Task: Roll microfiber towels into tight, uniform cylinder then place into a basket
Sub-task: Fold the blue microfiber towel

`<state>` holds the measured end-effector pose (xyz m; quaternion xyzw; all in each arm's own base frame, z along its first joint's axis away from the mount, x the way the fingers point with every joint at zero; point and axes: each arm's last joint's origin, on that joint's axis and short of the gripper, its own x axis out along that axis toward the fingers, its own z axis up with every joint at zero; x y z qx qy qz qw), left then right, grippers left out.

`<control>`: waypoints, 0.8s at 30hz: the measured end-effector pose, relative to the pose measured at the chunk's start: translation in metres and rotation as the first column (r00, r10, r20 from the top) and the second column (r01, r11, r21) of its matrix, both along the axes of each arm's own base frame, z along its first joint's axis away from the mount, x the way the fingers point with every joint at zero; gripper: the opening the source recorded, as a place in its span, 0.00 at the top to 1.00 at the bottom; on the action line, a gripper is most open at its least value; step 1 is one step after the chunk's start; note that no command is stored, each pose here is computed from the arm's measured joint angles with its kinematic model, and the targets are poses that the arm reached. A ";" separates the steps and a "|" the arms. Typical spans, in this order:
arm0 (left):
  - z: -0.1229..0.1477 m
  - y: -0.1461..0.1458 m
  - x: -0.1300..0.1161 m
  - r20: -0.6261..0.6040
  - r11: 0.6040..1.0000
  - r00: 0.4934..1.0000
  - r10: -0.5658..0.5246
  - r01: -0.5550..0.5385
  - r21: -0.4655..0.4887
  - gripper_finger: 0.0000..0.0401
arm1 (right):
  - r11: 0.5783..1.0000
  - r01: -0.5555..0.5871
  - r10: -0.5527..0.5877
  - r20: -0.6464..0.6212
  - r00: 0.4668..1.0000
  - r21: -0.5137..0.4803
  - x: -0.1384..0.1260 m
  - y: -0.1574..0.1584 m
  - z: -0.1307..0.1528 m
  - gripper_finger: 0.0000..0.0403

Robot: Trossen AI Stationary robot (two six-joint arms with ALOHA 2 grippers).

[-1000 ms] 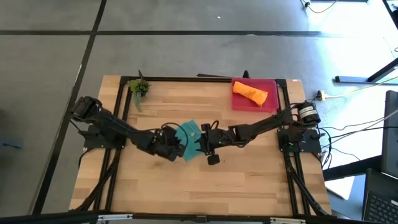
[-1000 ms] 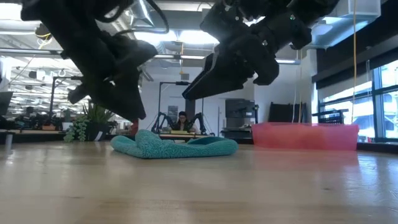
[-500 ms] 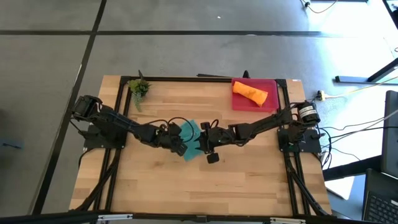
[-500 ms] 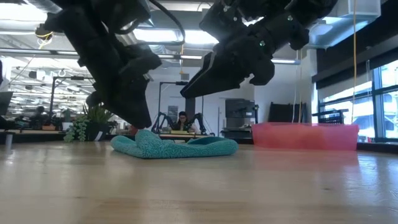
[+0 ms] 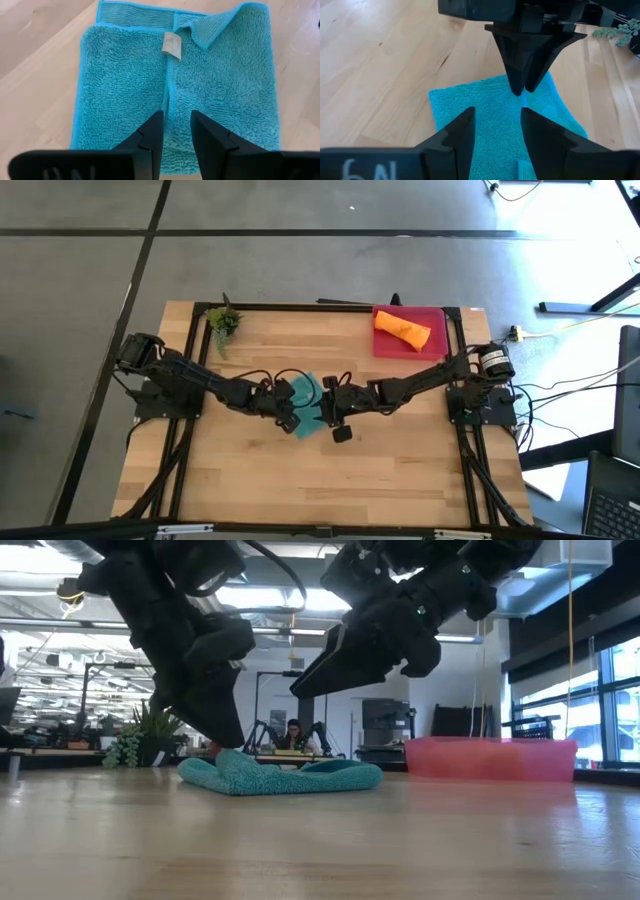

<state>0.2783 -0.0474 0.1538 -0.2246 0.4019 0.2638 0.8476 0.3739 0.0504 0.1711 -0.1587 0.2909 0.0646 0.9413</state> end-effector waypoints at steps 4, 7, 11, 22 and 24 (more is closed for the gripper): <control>0.000 0.003 0.001 -0.003 1.000 1.000 0.001 -0.001 0.006 0.78 | 1.000 0.000 0.000 0.000 1.000 -0.001 0.000 0.000 0.000 0.60; 0.000 0.005 0.001 -0.002 1.000 1.000 0.006 -0.006 0.002 0.78 | 1.000 -0.001 0.001 0.000 1.000 -0.003 0.000 0.000 0.000 0.60; -0.001 0.005 0.001 -0.011 1.000 1.000 -0.006 0.006 0.007 0.78 | 1.000 -0.001 0.001 0.000 1.000 -0.004 0.000 0.000 0.000 0.60; -0.012 0.002 0.003 -0.058 0.998 0.997 -0.055 0.052 -0.040 0.78 | 1.000 0.000 0.000 0.000 1.000 -0.001 0.000 0.000 0.000 0.60; -0.012 0.000 0.003 -0.059 0.996 0.995 -0.081 0.079 -0.029 0.79 | 1.000 0.003 -0.003 0.000 1.000 0.002 0.000 0.000 0.000 0.60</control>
